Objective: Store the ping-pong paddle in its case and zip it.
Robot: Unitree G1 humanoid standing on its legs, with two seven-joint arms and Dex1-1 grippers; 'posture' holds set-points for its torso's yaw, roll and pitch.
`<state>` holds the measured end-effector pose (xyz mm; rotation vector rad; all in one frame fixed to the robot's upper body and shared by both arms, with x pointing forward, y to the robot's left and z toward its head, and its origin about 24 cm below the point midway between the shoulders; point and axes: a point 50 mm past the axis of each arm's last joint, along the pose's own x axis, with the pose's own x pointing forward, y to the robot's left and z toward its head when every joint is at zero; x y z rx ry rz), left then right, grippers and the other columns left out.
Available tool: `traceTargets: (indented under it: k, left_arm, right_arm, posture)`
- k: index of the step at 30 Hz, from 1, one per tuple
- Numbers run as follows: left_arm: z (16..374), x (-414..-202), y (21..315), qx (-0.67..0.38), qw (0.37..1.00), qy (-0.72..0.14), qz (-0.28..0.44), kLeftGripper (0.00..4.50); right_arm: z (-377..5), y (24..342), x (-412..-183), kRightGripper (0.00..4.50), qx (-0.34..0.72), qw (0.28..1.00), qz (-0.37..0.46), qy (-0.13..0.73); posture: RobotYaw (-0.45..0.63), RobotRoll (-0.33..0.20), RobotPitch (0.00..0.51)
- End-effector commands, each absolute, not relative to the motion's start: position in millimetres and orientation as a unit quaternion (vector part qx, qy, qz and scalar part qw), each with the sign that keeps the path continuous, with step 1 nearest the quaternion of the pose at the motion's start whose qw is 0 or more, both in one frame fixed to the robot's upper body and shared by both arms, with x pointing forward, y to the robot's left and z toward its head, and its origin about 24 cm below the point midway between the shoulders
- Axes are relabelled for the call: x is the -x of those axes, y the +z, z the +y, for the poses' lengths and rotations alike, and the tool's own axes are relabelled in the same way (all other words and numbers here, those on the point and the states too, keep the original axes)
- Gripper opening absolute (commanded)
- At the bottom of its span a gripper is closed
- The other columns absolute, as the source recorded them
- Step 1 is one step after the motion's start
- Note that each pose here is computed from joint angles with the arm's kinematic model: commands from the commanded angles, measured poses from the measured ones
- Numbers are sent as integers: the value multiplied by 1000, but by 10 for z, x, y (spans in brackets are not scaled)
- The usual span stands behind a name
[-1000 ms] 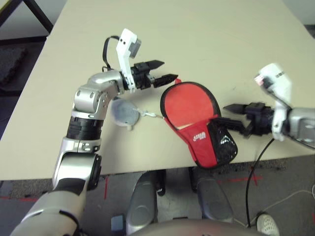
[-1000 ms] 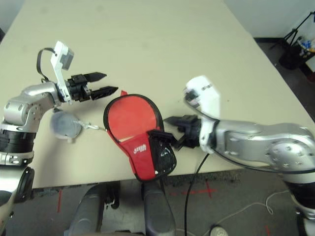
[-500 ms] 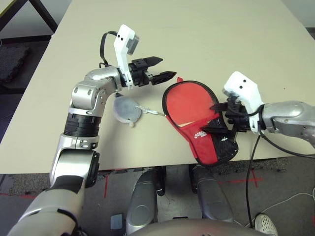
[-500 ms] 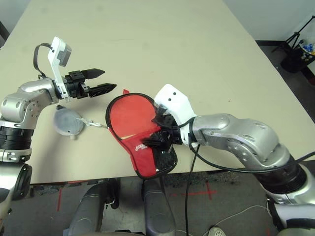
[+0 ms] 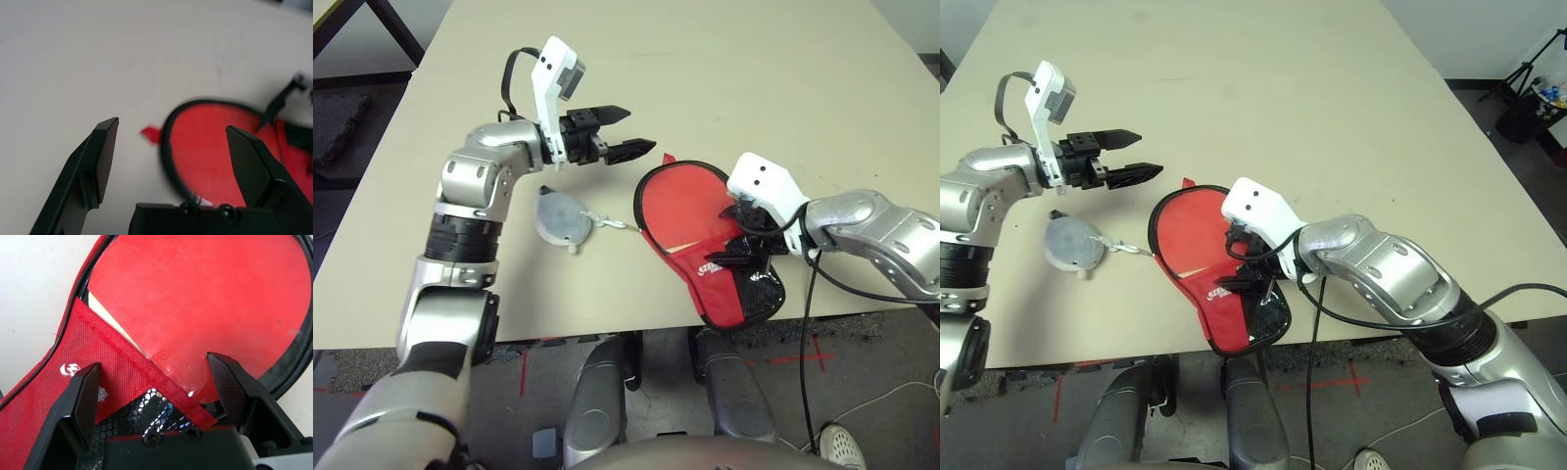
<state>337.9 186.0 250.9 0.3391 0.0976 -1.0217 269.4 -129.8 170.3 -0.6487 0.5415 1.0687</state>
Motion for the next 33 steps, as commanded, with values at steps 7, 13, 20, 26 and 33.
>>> traceTargets:
  k: [7, 13, 20, 26, 33]
  left_arm:
    - [2158, -3126, 2710, -250, 797, -529, 151, 4500]
    - [2234, -2952, 2741, -278, 755, -555, 213, 4500]
    - [2286, -2880, 2623, -304, 714, -574, 260, 4500]
    - [2354, -2883, 2470, -356, 680, -574, 285, 4500]
    - [2333, -2992, 2261, -416, 650, -571, 281, 4500]
  right_arm:
    - [-1271, 1421, -2689, 4486, 309, 747, 310, 500]
    - [-1278, 1407, -2718, 4486, 314, 746, 310, 499]
    - [-1260, 1414, -2731, 4486, 313, 747, 307, 501]
    - [-1236, 1427, -2734, 4486, 311, 749, 303, 502]
    - [-1193, 1459, -2748, 4486, 310, 751, 293, 504]
  posture:
    - [-36, 0, 241]
    - [-24, 0, 236]
    - [-34, 0, 237]
    - [-42, 0, 239]
    - [-50, 0, 242]
